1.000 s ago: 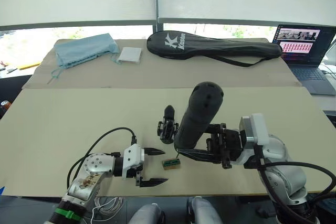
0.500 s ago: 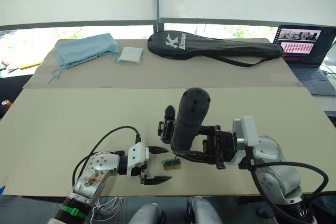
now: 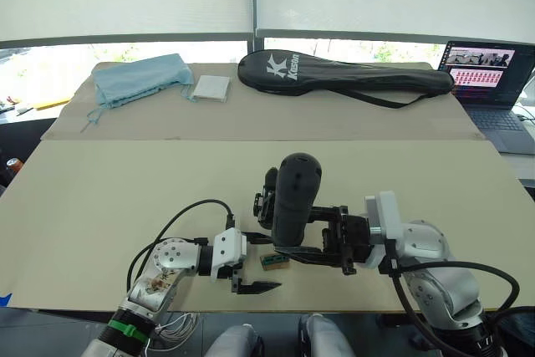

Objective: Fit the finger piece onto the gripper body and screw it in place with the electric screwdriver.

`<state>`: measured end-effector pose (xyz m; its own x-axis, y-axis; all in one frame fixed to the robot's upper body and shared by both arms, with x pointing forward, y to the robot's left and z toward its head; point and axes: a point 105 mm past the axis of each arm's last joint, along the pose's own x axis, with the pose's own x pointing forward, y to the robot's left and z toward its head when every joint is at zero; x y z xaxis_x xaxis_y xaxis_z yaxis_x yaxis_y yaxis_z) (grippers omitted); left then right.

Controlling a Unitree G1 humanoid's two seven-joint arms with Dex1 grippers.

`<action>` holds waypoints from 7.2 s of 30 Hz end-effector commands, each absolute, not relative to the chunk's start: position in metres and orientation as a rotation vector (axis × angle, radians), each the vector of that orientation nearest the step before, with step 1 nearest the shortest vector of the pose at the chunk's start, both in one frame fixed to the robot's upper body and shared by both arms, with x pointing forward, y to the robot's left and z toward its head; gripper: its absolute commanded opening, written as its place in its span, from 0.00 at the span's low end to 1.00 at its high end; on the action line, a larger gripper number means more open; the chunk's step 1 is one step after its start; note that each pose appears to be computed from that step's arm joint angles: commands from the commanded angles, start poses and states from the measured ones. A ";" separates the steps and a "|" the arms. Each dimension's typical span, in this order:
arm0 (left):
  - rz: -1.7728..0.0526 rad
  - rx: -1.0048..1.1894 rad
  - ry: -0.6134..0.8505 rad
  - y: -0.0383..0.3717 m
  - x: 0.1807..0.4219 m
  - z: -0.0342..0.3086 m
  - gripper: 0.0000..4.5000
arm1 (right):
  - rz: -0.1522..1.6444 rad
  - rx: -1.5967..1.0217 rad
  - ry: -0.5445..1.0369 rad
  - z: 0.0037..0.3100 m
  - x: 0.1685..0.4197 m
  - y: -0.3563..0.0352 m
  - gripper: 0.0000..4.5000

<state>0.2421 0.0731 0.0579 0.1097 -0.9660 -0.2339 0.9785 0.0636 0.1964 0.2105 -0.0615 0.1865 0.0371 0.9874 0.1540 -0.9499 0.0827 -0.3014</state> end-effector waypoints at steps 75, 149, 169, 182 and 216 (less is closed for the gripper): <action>-1.424 0.302 0.131 0.077 0.238 0.039 1.00 | 1.479 -0.182 -0.439 0.195 0.214 -0.060 0.42; -1.423 0.290 0.130 0.073 0.238 0.048 1.00 | 1.489 -0.169 -0.417 0.195 0.209 -0.061 0.42; -1.424 0.285 0.135 0.074 0.237 0.044 1.00 | 1.493 -0.164 -0.404 0.194 0.210 -0.062 0.42; -1.422 0.283 0.136 0.075 0.236 0.043 1.00 | 1.475 -0.155 -0.404 0.196 0.213 -0.061 0.42; -1.419 0.281 0.133 0.073 0.237 0.046 1.00 | 1.443 -0.148 -0.378 0.192 0.217 -0.064 0.42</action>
<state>0.2426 0.0749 0.0559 0.1697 -0.9569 -0.2356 0.9776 0.1333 0.1629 0.2199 -0.0621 0.1790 0.0920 0.9877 0.1264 -0.9492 0.1253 -0.2888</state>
